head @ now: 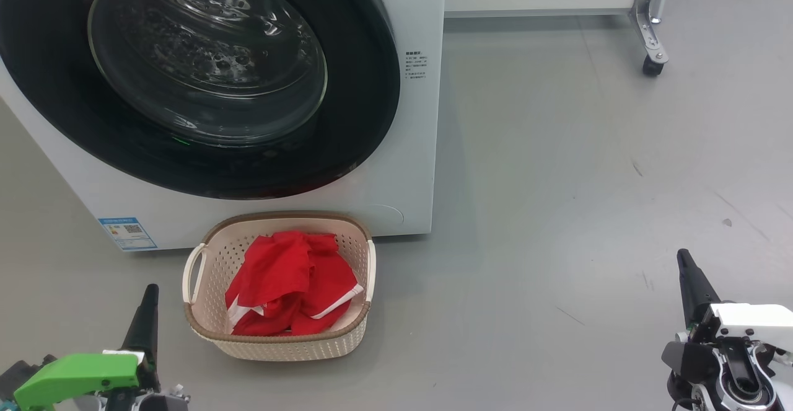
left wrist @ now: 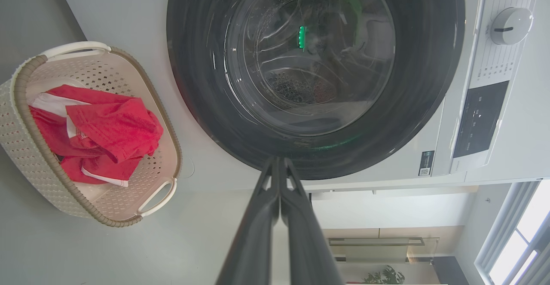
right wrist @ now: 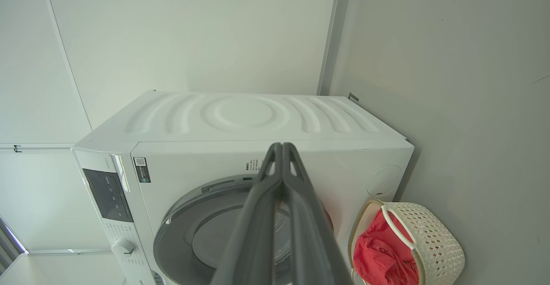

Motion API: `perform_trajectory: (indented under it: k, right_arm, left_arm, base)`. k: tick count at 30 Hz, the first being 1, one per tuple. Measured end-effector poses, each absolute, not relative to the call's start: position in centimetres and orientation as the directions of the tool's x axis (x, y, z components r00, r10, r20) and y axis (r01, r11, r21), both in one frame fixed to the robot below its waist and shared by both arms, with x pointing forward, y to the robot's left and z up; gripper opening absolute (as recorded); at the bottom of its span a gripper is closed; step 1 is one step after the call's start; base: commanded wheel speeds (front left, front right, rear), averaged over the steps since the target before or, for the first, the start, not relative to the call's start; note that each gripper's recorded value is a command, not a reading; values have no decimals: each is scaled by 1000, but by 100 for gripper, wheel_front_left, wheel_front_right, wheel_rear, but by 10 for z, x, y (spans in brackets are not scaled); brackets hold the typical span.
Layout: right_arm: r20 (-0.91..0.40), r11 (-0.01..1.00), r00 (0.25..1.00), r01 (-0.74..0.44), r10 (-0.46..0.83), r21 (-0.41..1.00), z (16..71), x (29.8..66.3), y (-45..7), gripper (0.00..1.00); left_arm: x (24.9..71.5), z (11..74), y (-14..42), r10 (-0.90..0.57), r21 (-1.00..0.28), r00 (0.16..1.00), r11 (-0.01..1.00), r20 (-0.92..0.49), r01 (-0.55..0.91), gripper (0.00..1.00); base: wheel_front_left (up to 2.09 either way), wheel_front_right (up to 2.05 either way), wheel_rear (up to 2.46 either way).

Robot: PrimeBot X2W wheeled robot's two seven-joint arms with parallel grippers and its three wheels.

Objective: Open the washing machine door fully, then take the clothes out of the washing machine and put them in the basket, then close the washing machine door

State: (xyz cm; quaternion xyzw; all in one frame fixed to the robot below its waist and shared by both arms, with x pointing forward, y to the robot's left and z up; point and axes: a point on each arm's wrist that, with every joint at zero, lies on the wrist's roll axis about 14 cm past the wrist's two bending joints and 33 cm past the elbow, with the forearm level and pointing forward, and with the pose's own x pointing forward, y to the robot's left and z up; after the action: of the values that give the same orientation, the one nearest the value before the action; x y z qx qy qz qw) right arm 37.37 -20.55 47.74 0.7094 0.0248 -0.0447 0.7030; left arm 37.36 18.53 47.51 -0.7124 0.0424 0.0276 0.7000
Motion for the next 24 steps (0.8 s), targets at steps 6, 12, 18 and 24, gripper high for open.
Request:
perform_trajectory:
  k: [6, 12, 18, 24]
  right_arm:
    - [-100, -13, 995, 99, -28, 995, 477, 374, -205, 0]
    - [-96, -13, 995, 96, -29, 995, 477, 374, -205, 0]
    - [-97, -13, 995, 96, -29, 995, 477, 374, -205, 0]
    - [-97, -13, 995, 97, -29, 995, 477, 374, -205, 0]
  left_arm:
    - [374, 475, 185, -22, -995, 995, -17, -99, -99, 0]
    - [374, 475, 185, -25, -995, 995, -17, -99, -99, 0]
    - [374, 475, 185, -28, -995, 995, -17, -99, -99, 0]
    - [374, 475, 185, -28, -995, 995, -17, -98, -99, 0]
  base:
    - [0, 0, 0]
    - [0, 0, 0]
    - [0, 0, 0]
    - [0, 0, 0]
